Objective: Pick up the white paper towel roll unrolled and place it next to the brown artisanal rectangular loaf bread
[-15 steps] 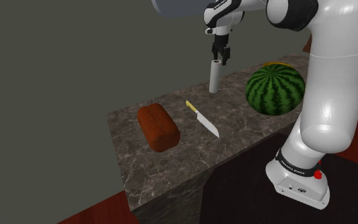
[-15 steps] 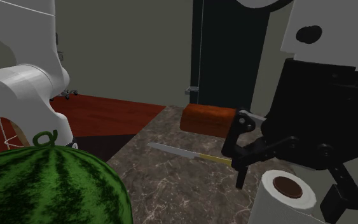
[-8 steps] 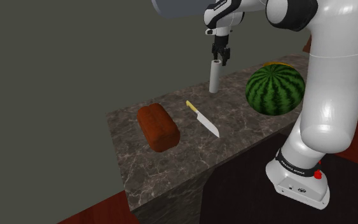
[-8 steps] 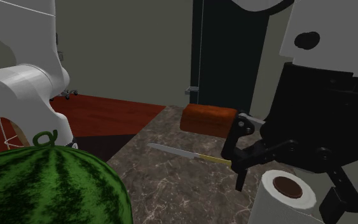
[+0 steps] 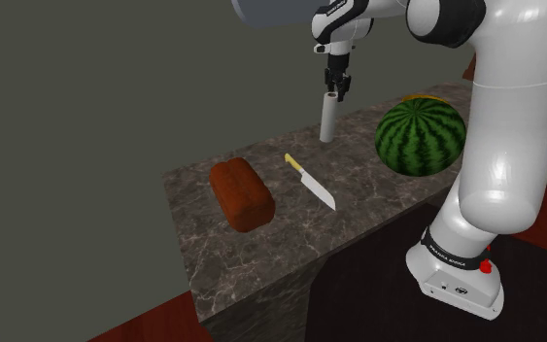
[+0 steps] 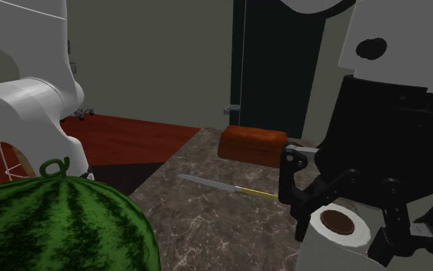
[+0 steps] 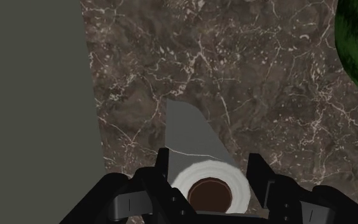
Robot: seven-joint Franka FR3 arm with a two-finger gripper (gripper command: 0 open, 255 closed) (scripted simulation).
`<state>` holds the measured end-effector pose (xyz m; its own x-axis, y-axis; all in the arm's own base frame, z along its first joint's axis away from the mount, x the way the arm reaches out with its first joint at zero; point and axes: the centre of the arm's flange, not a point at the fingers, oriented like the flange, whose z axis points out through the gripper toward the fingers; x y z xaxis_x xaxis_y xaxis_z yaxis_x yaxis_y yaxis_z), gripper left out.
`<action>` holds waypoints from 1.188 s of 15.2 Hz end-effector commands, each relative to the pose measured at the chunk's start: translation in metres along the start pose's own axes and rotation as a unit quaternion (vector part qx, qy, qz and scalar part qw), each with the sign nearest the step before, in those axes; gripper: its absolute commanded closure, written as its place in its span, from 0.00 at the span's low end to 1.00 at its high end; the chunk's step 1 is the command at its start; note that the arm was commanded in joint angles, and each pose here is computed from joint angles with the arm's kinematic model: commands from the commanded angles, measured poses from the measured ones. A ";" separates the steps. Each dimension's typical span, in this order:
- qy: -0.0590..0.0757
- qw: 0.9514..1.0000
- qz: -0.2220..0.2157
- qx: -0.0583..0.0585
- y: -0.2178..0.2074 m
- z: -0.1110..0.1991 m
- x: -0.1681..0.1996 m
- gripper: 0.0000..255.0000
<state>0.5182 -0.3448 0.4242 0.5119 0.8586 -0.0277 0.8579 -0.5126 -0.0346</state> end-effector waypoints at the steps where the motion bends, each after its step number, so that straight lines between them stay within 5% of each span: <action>1: 0.000 1.000 0.000 0.000 0.000 0.000 0.000 1.00; 18: 0.000 1.000 0.000 0.000 -0.003 -0.084 -0.002 1.00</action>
<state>0.5184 -0.3437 0.5031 0.5119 0.8586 -0.0278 0.8579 -0.5126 -0.0345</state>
